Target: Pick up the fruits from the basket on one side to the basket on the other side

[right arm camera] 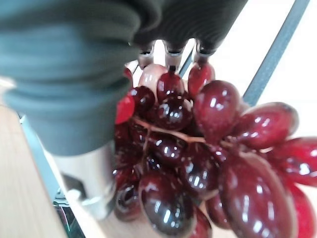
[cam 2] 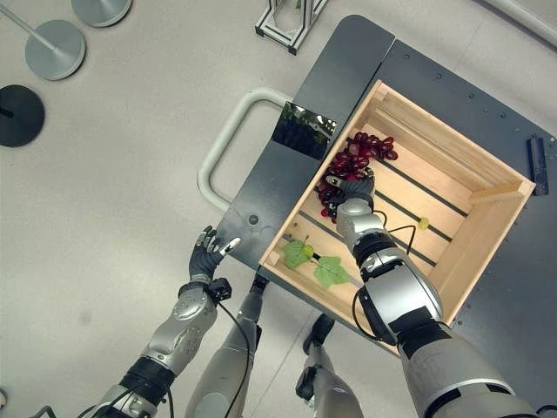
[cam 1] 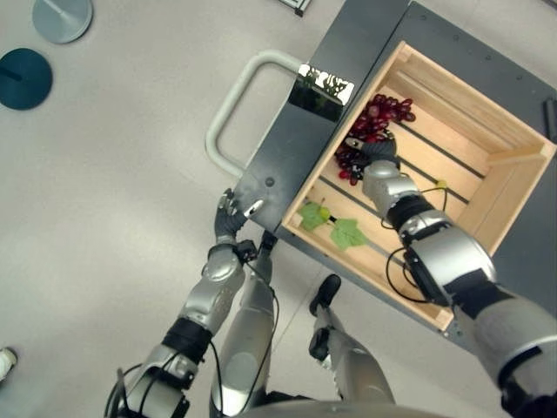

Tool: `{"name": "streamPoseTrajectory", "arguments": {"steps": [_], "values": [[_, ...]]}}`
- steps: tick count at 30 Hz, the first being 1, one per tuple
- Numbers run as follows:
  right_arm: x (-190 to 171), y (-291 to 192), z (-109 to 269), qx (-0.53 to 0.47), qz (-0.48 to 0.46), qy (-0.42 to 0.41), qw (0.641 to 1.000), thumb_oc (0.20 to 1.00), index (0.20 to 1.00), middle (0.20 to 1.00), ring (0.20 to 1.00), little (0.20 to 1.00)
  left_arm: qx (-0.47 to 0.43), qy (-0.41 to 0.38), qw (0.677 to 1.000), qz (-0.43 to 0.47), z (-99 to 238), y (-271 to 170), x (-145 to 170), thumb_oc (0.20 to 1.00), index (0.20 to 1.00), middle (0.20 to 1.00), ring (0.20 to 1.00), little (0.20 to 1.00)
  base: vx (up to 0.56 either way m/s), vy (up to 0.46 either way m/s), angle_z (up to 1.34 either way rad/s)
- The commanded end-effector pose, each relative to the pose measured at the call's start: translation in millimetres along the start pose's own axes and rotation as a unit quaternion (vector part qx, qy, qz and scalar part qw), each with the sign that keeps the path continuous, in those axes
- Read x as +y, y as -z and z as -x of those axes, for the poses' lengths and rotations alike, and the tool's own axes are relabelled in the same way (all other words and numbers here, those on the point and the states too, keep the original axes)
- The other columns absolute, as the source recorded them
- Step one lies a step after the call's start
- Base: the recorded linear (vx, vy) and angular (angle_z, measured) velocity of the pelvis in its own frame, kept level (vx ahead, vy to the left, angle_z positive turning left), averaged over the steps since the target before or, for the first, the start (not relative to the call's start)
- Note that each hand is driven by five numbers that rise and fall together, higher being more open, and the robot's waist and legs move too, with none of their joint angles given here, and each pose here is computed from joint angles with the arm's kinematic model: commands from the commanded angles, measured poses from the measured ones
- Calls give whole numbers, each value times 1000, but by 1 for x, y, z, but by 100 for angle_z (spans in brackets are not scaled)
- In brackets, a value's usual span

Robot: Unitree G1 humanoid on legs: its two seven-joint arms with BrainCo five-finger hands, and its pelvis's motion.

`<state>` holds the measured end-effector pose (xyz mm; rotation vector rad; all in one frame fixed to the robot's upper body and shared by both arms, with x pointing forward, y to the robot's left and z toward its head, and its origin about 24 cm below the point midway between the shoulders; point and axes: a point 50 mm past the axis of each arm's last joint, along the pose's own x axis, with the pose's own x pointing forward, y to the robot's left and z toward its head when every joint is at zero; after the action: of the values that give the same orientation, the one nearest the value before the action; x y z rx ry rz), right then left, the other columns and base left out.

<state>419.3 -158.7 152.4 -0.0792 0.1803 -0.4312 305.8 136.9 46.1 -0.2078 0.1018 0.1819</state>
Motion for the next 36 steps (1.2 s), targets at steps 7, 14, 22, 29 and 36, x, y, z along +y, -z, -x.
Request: {"name": "streamPoseTrajectory", "arguments": {"steps": [7,14,22,29,36], "values": [[19,-16,8,-29,-16,-52,998,200,200,200,200,200,-44,48,998,22,2,-18,-26,1000,1000,1000,1000,1000,8,-10,5],[17,-10,7,-17,-37,-42,998,200,200,200,200,200,-44,56,997,20,3,-18,-29,1000,1000,1000,1000,1000,1,2,1],[18,-3,8,-7,-53,-43,998,200,200,200,200,200,-47,57,997,20,2,-20,-30,1000,1000,1000,1000,1000,0,0,0],[13,3,6,-10,-73,-40,997,200,200,200,200,200,-51,57,997,17,2,-21,-29,1000,1000,1000,1000,1000,0,0,0],[9,7,15,-90,-29,-74,993,200,200,200,200,200,-66,30,997,-28,-3,-25,-11,1000,1000,1000,1000,1000,0,0,0]]}}
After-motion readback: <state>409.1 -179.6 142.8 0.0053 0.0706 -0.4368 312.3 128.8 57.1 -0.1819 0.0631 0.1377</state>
